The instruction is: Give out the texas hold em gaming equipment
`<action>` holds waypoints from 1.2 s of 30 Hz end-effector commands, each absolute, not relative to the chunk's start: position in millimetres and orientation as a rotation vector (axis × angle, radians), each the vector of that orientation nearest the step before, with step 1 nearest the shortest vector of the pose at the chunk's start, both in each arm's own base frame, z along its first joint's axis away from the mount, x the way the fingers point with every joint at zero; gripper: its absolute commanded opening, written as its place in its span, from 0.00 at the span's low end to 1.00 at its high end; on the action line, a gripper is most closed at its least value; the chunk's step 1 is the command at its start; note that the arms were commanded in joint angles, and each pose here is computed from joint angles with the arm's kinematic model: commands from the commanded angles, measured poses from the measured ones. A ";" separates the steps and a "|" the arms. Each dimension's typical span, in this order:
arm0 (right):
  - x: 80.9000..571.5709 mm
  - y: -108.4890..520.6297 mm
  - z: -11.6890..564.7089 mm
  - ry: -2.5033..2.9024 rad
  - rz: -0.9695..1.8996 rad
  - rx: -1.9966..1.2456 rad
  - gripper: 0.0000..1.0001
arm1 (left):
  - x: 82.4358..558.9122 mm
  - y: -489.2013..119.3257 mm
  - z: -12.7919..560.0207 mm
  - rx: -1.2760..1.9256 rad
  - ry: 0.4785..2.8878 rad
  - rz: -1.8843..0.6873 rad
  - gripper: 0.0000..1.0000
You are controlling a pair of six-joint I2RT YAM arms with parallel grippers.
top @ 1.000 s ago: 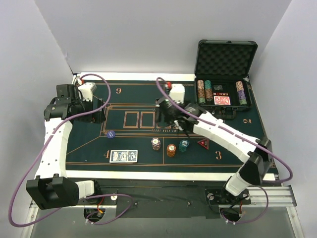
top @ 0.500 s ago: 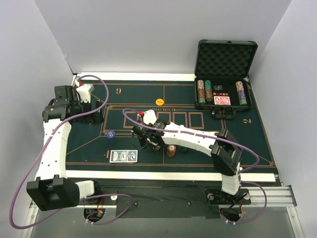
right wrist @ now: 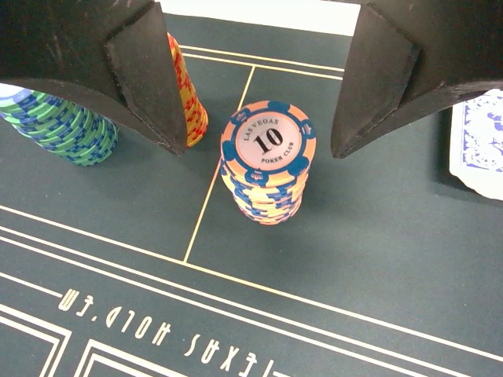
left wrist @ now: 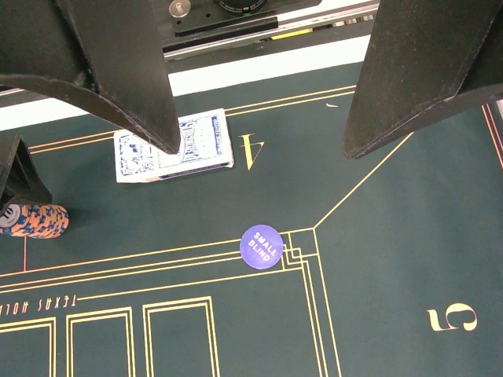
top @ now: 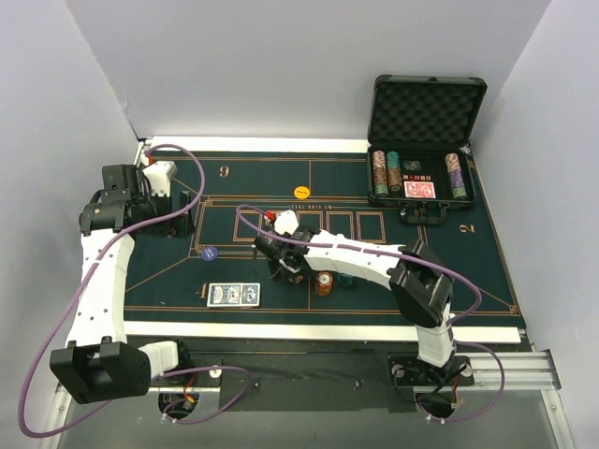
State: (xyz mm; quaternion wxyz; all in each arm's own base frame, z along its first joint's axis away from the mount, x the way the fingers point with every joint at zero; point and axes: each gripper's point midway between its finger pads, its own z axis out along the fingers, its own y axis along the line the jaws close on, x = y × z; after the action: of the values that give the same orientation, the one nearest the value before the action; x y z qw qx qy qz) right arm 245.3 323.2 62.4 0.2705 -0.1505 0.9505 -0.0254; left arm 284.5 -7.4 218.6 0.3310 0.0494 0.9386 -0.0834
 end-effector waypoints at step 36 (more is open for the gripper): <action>255.1 337.4 94.5 2.495 0.033 -0.336 0.15 | 281.4 -0.8 230.1 0.123 2.400 -0.171 0.96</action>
State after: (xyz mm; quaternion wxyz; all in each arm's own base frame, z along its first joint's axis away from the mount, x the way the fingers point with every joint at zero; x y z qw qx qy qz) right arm 248.3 327.4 56.2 0.2691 -0.1373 0.9532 -0.0091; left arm 278.2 -3.3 220.0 0.3378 0.0487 0.9373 -0.0704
